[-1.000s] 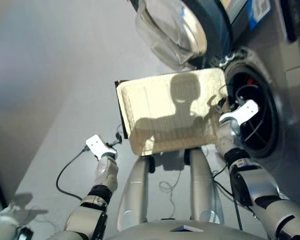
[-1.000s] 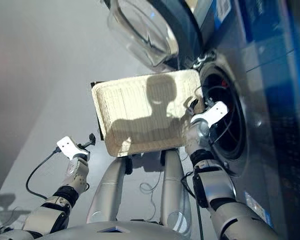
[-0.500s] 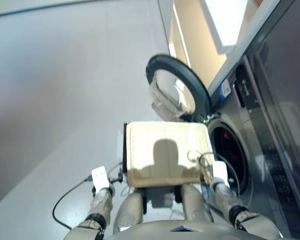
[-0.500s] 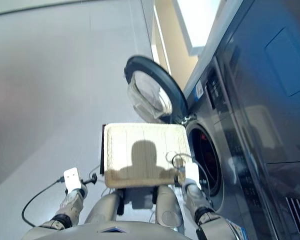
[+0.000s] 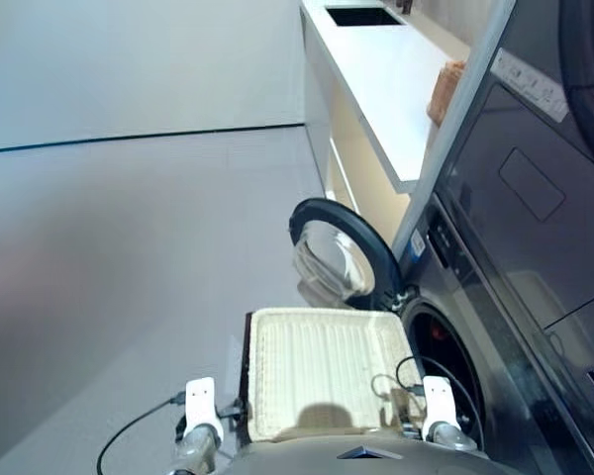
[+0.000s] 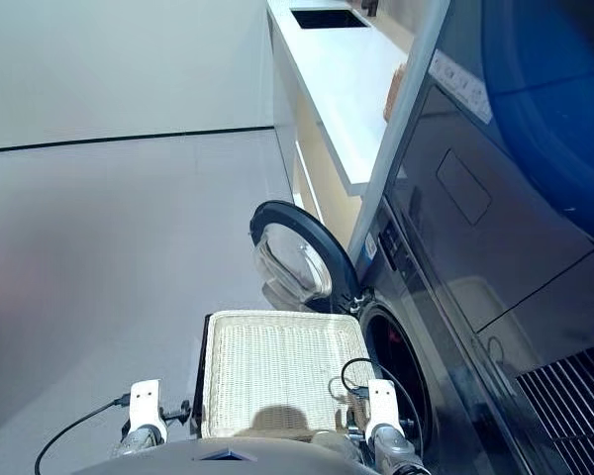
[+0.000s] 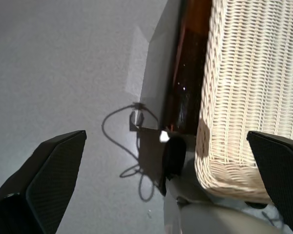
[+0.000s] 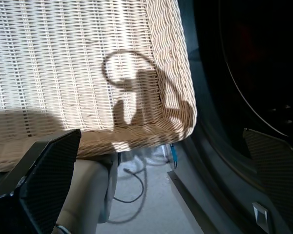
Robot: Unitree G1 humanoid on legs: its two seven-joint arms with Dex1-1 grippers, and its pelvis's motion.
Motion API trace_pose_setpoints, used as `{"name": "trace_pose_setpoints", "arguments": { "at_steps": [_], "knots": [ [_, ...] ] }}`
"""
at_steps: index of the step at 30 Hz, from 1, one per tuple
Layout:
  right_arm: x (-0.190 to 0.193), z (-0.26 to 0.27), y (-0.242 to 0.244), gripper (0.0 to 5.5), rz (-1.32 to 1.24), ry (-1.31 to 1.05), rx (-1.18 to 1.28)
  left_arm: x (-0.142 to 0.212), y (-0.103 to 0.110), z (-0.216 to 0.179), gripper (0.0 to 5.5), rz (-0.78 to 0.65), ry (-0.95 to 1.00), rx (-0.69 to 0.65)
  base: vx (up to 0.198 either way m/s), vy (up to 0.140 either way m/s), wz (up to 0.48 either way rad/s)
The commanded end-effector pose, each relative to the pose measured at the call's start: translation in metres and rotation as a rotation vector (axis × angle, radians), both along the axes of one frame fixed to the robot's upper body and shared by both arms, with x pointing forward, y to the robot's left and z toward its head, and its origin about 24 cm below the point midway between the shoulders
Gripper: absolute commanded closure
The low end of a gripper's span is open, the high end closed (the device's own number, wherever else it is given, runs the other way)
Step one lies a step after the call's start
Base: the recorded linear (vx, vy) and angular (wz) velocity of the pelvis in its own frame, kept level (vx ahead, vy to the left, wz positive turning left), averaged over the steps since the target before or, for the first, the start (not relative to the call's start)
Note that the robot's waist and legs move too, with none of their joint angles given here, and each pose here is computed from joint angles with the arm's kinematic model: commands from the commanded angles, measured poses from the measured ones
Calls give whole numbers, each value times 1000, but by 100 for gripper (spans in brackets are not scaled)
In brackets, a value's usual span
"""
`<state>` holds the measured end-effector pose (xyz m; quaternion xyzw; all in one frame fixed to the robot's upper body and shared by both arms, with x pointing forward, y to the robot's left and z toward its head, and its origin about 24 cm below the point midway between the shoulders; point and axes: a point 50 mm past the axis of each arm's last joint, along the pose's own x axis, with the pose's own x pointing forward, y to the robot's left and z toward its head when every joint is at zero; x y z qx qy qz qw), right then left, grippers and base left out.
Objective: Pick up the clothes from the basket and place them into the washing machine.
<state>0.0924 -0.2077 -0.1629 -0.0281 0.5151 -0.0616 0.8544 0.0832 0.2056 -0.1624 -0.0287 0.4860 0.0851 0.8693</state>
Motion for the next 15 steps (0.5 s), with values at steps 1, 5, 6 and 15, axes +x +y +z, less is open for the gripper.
{"name": "trace_pose_setpoints", "arguments": {
  "at_steps": [1,5,6,15],
  "knots": [
    [13,1,7,0,14,-20,10,20,4,5,0,-23,-51,17,57,-6,-17],
    [8,-1,12,0,32,-4,38,16,0,3,0,-53,-29,10,29,-3,-8],
    [7,-1,13,0,42,-5,40,15,0,3,0,-57,-24,8,0,0,0],
    [15,2,13,0,43,-44,41,18,0,3,0,-66,-29,18,0,0,0]
  ]
}}
